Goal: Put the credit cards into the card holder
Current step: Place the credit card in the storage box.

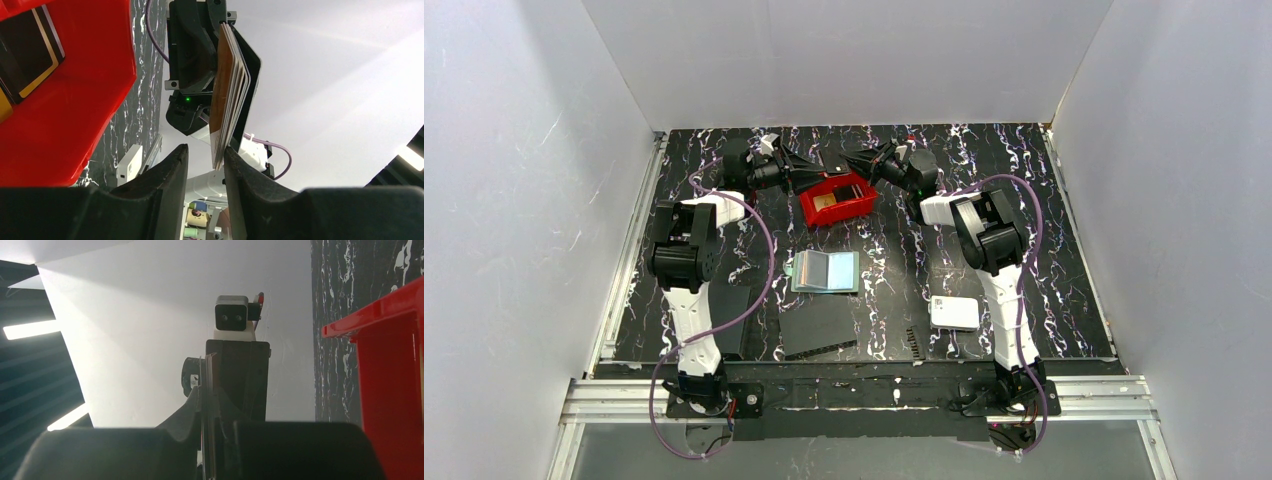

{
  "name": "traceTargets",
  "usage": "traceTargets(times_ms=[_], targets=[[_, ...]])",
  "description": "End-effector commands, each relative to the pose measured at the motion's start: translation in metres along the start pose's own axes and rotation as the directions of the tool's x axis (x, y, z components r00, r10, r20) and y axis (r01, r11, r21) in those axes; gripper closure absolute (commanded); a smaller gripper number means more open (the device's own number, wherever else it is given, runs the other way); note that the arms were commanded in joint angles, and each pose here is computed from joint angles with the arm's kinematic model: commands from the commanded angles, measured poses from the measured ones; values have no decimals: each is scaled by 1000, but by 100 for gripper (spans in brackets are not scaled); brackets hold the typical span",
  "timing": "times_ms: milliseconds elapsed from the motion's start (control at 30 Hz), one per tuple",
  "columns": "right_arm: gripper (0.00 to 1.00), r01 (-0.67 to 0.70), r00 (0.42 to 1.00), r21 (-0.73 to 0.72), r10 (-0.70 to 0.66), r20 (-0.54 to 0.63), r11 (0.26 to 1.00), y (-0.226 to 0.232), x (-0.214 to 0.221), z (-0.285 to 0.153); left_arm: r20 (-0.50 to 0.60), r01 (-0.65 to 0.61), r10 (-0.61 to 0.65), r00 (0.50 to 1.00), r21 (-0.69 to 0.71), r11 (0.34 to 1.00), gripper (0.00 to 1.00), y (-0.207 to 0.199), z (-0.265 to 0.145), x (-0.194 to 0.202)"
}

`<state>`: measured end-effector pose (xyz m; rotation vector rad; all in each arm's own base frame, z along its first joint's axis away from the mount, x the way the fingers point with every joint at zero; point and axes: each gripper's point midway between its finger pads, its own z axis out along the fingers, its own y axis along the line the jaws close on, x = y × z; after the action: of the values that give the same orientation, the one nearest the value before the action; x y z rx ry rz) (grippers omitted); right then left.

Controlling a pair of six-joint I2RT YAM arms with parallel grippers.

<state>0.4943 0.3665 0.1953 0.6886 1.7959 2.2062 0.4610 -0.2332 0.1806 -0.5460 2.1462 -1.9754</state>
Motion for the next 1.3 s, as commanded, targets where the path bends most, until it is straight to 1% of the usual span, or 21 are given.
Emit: traceTargets(times_ms=[0,100,367,467,667,800,967,1033,1100,1167,1267], targets=[[99,82,994,-88,-88,-58,993,33,24,7,-9,-31,31,999,-14,999,68,1,5,2],[99,89,994,-68,-93,-57,994,25,24,7,-13,-35,35,999,-15,999,65,1,6,1],[99,122,990,-39,-125,-72,992,19,29,10,-13,-38,38,999,-18,999,64,-2,9,-4],[99,137,987,-30,-139,-75,990,18,31,11,-10,-33,33,999,-33,999,66,2,9,-5],[99,163,982,-17,-164,-89,986,19,36,14,-14,-29,28,1000,-68,997,67,12,9,-5],[99,183,979,-18,-184,-89,983,21,38,14,-9,-23,23,1000,-95,995,72,20,9,-6],[99,205,974,-17,-206,-93,979,24,40,16,-6,-30,29,1000,-102,994,71,21,10,-8],[99,213,973,-8,-213,-92,977,22,40,17,-2,-38,38,999,-97,995,75,17,10,-9],[99,222,971,-3,-222,-93,975,19,39,17,-4,-50,50,999,-93,994,86,15,11,-10],[99,232,968,1,-230,-97,973,17,40,16,-8,-68,67,998,-89,994,93,14,12,-12],[99,247,964,-3,-246,-104,969,16,40,16,-24,-99,97,995,-83,992,100,13,12,-11]])
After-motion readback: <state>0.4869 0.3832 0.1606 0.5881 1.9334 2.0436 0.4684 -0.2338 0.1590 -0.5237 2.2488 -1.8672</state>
